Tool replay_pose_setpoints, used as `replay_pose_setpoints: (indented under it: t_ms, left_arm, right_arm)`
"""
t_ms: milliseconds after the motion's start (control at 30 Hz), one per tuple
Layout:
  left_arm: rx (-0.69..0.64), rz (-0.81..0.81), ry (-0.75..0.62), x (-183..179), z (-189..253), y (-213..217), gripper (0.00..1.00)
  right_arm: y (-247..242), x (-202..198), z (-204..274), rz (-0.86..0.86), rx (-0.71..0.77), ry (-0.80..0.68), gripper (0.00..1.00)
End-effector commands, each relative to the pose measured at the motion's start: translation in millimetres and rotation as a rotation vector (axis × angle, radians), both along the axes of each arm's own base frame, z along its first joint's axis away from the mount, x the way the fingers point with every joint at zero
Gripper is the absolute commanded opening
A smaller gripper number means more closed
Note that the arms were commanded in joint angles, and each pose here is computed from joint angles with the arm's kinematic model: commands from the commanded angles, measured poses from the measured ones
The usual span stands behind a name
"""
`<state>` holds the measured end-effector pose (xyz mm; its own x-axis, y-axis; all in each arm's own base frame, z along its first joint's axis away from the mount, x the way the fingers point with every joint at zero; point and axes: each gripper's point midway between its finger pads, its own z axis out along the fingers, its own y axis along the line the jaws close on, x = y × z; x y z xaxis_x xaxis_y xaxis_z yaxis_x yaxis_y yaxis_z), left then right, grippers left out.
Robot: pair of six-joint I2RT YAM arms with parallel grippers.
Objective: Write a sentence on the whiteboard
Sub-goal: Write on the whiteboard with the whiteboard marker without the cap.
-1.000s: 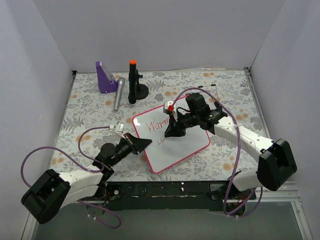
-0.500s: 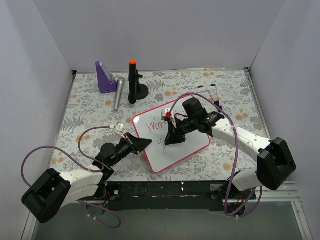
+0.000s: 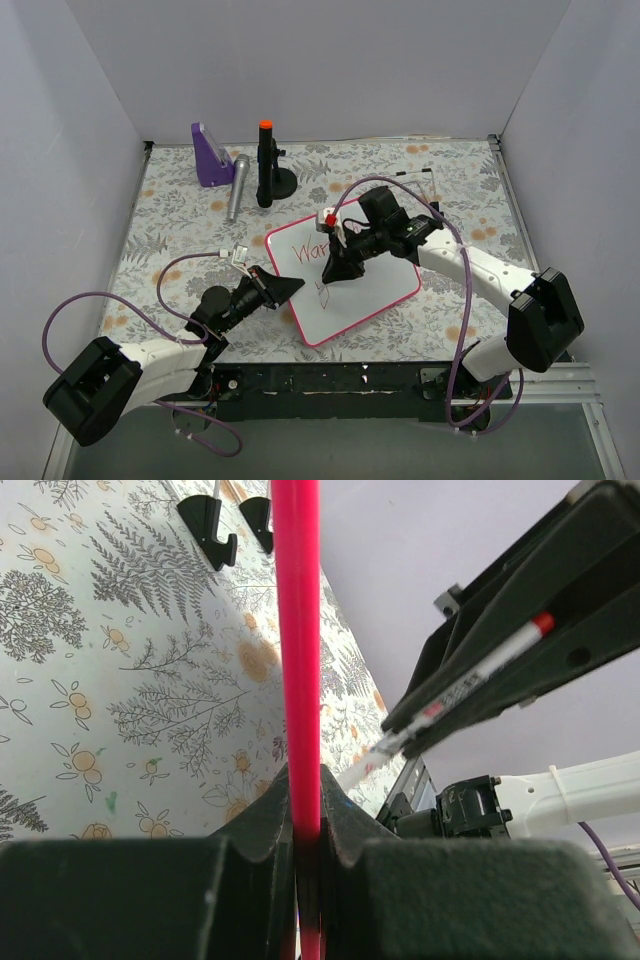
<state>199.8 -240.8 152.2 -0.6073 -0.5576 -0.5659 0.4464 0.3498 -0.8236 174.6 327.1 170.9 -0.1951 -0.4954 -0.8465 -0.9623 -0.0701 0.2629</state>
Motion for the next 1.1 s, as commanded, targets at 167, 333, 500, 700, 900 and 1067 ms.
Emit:
replay_pose_setpoints:
  t_ms: [167, 333, 500, 700, 900, 1067]
  left_arm:
    - [-0.136, -0.022, -0.152, -6.9, 51.2, 0.0, 0.00]
    - [-0.138, -0.025, -0.153, -6.9, 51.5, -0.7, 0.00]
    - [-0.140, -0.027, -0.153, -7.7, 51.8, -0.5, 0.00]
    - [-0.138, -0.021, -0.149, -7.2, 50.4, 0.4, 0.00]
    - [-0.139, -0.021, -0.152, -7.2, 51.1, 0.5, 0.00]
    - [-0.141, -0.021, -0.150, -7.1, 51.5, 0.3, 0.00]
  right_arm:
    - [-13.2, 29.6, 51.4, -0.068, 0.140, -0.070, 0.01]
    - [-29.4, 37.2, 54.6, -0.112, 0.172, -0.093, 0.01]
    - [-34.6, 32.2, 55.0, -0.097, 0.191, -0.115, 0.01]
    - [-35.2, 30.0, 46.4, -0.082, 0.192, -0.104, 0.01]
    - [-35.1, 31.4, 42.5, -0.077, 0.190, -0.110, 0.01]
    - [-34.6, 32.0, 40.8, -0.076, 0.191, -0.106, 0.01]
